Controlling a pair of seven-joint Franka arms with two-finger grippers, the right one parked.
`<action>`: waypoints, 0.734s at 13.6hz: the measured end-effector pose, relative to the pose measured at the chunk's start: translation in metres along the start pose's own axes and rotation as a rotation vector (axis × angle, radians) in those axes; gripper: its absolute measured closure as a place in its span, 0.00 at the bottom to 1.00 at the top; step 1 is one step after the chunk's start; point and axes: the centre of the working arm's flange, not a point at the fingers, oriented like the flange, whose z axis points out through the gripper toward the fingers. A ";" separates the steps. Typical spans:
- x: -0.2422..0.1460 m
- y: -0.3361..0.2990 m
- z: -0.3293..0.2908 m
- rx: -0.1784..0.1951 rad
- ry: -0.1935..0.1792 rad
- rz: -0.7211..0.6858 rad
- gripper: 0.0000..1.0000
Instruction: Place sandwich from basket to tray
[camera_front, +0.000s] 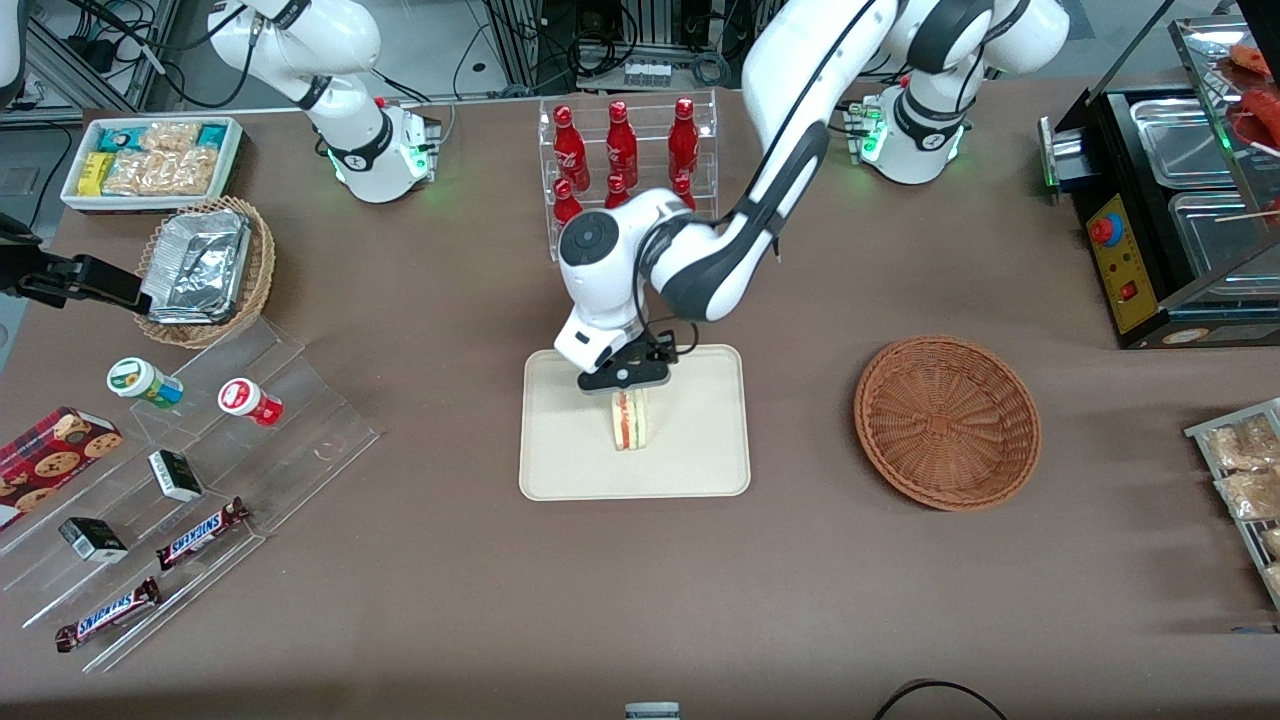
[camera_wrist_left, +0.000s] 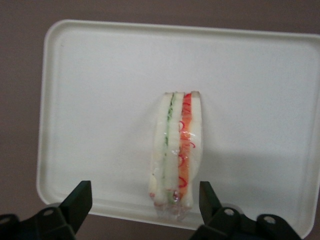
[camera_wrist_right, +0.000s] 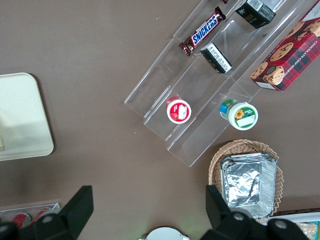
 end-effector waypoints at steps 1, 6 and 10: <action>0.012 -0.015 -0.028 0.001 -0.016 -0.034 0.01; 0.081 -0.133 -0.145 0.013 -0.086 -0.157 0.01; 0.112 -0.238 -0.190 0.056 -0.157 -0.062 0.01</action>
